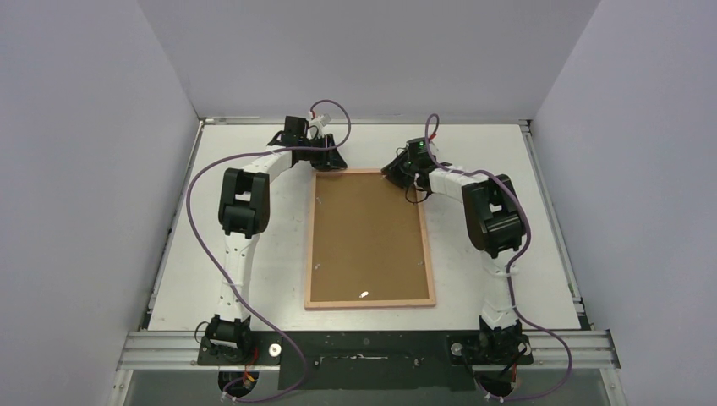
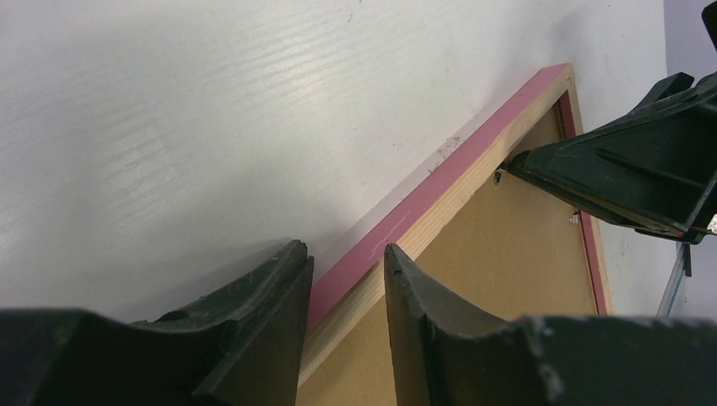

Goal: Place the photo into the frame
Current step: Install the photo frame at the center of the board.

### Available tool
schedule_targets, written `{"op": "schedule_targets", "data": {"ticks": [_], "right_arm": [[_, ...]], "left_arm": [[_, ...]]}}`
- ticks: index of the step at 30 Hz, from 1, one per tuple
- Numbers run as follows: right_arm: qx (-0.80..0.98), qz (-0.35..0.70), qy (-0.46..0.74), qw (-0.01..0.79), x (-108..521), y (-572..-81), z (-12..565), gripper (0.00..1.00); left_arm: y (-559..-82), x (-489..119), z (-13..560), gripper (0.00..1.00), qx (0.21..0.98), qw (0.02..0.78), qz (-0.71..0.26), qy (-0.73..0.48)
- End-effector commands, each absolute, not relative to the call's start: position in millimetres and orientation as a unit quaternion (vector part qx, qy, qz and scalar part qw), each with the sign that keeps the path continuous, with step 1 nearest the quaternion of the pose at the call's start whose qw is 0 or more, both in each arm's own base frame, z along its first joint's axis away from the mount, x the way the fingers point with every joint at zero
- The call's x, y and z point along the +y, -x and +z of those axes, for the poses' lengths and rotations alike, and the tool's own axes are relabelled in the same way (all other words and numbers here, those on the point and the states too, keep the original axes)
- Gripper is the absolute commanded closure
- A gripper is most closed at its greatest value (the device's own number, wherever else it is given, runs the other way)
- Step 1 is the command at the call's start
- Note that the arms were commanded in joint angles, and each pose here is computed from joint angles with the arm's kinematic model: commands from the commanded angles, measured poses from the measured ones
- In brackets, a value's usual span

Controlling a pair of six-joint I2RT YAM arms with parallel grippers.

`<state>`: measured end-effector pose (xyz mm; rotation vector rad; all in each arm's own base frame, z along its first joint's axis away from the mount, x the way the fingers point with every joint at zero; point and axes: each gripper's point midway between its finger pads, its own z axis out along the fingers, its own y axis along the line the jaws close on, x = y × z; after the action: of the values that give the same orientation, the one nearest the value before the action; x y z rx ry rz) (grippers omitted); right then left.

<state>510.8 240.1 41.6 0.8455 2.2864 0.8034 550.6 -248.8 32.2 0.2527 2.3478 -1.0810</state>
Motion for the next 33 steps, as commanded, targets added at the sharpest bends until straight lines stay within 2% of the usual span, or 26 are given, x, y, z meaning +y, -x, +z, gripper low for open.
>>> {"op": "schedule_targets", "data": {"ticks": [1, 12, 22, 25, 30, 33], "right_arm": [[0.853, 0.310, -0.312, 0.281, 248, -518, 41, 0.69], [0.848, 0.340, -0.297, 0.278, 260, -524, 38, 0.68], [0.854, 0.320, -0.293, 0.287, 251, -524, 41, 0.67], [0.854, 0.308, -0.284, 0.309, 244, -529, 57, 0.63], [0.845, 0.308, -0.258, 0.352, 234, -542, 100, 0.47], [0.835, 0.335, -0.247, 0.361, 236, -552, 127, 0.44]], "left_arm": [[-543, -241, 32, 0.64, 0.882, 0.251, -0.389, -0.082], [-542, -241, 28, 0.64, 0.884, 0.245, -0.389, -0.086], [-543, -239, 33, 0.64, 0.885, 0.248, -0.385, -0.082], [-550, -235, 45, 0.64, 0.885, 0.259, -0.379, -0.071], [-572, -220, 86, 0.64, 0.876, 0.291, -0.382, -0.043], [-582, -207, 111, 0.64, 0.871, 0.312, -0.379, -0.027]]}}
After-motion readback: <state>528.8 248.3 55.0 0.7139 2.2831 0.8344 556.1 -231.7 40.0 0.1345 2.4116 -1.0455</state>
